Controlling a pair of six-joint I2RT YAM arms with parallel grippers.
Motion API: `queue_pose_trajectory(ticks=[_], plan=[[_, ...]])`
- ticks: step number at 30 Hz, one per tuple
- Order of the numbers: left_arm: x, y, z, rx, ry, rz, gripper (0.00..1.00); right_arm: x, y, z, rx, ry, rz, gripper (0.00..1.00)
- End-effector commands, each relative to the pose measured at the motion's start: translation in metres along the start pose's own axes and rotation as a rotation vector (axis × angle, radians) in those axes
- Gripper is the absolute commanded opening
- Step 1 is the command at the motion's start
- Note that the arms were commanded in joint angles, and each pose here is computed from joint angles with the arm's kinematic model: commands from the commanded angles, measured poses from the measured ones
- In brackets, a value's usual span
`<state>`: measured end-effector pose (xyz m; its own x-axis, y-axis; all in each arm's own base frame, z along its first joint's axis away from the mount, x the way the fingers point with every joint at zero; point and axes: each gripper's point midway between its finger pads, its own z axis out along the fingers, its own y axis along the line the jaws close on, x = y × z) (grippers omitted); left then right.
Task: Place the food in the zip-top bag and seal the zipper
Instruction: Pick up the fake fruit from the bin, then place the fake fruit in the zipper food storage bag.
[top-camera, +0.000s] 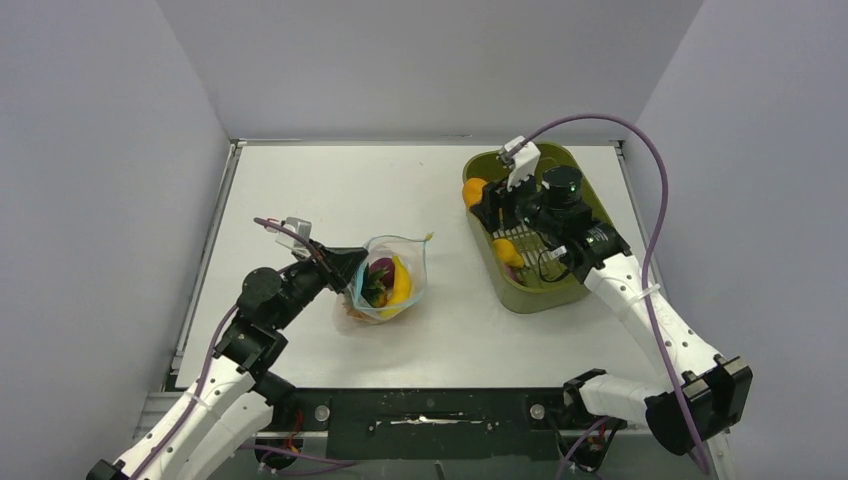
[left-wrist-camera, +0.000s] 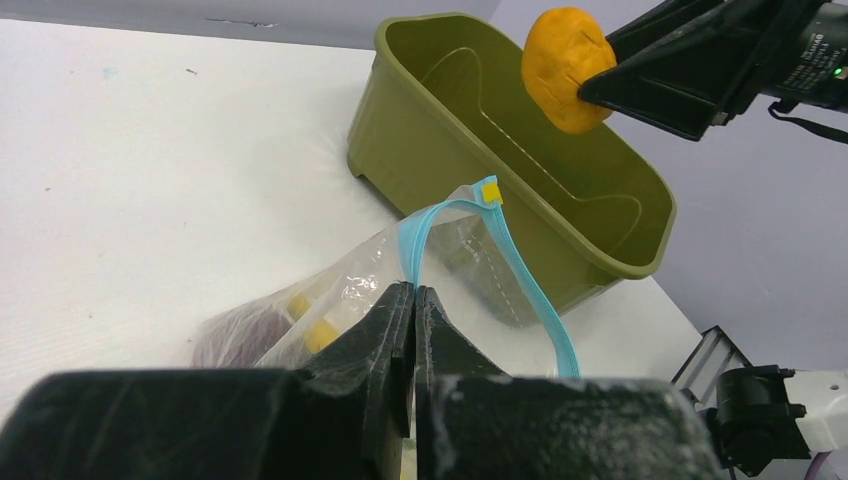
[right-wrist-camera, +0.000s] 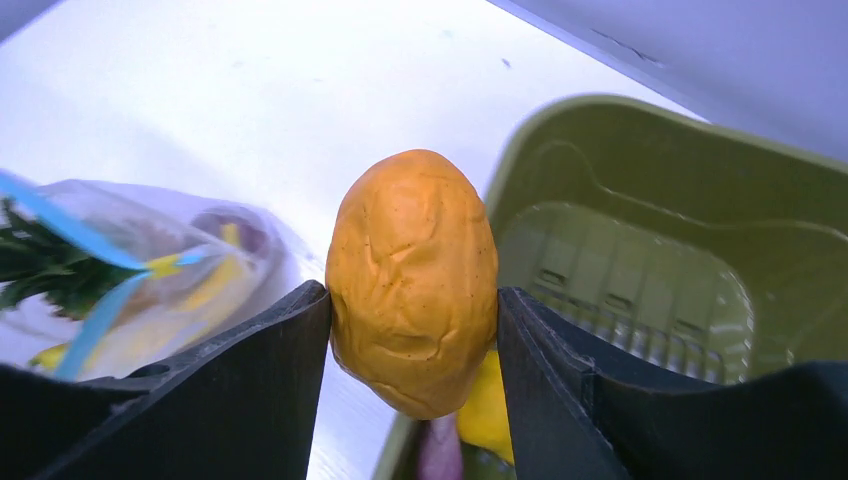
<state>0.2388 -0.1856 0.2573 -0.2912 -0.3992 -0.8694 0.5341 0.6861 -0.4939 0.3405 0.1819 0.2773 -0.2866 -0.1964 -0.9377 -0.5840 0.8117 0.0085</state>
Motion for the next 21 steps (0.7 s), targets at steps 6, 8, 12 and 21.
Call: queue_pose_trajectory(ticks=[6, 8, 12, 21], plan=[[-0.043, -0.030, 0.002, 0.096, -0.127, -0.008, 0.00, -0.059, 0.079, -0.019, -0.256, -0.230, -0.137, 0.33], [-0.041, -0.029, 0.002, 0.095, -0.120, -0.008, 0.00, -0.060, 0.098, -0.021, -0.323, -0.246, -0.159, 0.32], [-0.042, -0.030, 0.001, 0.095, -0.118, -0.008, 0.00, -0.052, 0.140, -0.026, -0.462, -0.278, -0.231, 0.33], [-0.040, -0.032, 0.002, 0.106, -0.110, -0.019, 0.00, -0.027, 0.193, -0.015, -0.603, -0.240, -0.286, 0.34]])
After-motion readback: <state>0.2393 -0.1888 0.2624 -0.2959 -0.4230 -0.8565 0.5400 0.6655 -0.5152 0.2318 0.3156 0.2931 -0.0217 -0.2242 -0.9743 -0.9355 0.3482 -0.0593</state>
